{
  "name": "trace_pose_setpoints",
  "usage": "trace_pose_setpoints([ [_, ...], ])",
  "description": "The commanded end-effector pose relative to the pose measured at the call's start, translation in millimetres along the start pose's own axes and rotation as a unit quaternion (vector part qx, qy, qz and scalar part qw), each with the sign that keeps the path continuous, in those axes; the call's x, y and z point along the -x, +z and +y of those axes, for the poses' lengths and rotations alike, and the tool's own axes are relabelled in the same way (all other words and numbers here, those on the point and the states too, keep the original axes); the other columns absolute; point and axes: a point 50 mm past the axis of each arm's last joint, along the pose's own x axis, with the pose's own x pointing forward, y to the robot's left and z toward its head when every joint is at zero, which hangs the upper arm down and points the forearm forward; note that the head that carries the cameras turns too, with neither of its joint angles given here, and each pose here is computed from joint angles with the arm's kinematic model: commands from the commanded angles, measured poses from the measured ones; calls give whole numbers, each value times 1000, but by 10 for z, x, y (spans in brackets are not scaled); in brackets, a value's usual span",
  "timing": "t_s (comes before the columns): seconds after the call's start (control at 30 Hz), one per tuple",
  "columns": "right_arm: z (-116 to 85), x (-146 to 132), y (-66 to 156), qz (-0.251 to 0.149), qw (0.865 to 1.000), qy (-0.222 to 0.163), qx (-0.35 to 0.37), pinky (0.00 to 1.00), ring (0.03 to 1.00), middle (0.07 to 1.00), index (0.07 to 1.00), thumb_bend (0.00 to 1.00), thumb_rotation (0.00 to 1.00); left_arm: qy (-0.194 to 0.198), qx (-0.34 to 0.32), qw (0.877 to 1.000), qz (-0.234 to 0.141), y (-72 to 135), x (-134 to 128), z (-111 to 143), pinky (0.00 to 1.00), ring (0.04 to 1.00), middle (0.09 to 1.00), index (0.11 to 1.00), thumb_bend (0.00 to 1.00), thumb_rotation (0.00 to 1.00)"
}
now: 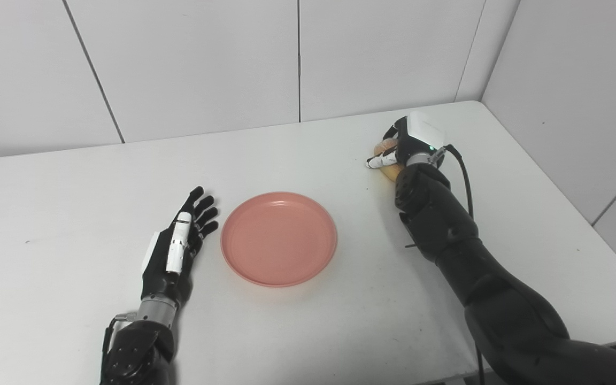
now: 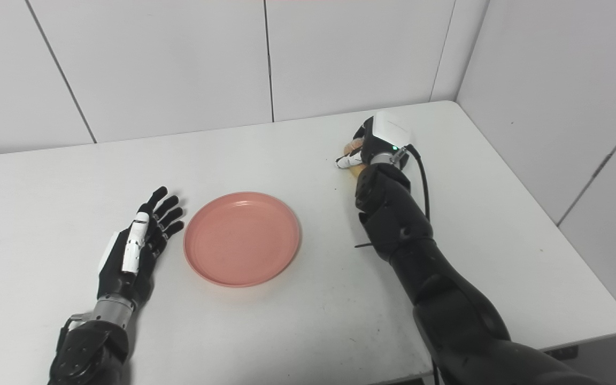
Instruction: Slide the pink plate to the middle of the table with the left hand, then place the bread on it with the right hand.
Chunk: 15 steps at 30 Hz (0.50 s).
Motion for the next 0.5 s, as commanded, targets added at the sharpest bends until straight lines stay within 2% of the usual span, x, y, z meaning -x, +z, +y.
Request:
trace_pose_setpoints([
  [0.0,-374,-81,239,-35,998,-46,-4,268,347,452,489,502,138,-1,-3,1000,-7,55,-27,-42,886,899,911,905,349,1000],
  [0.27,-584,55,400,-78,995,-66,-11,311,405,499,490,503,137,3,-6,1000,-5,59,-30,-73,878,895,907,901,346,1000],
  [0.47,-731,288,642,-127,990,-65,-16,288,376,464,488,501,140,4,-4,1000,-4,64,-38,-103,882,897,910,903,340,1000],
])
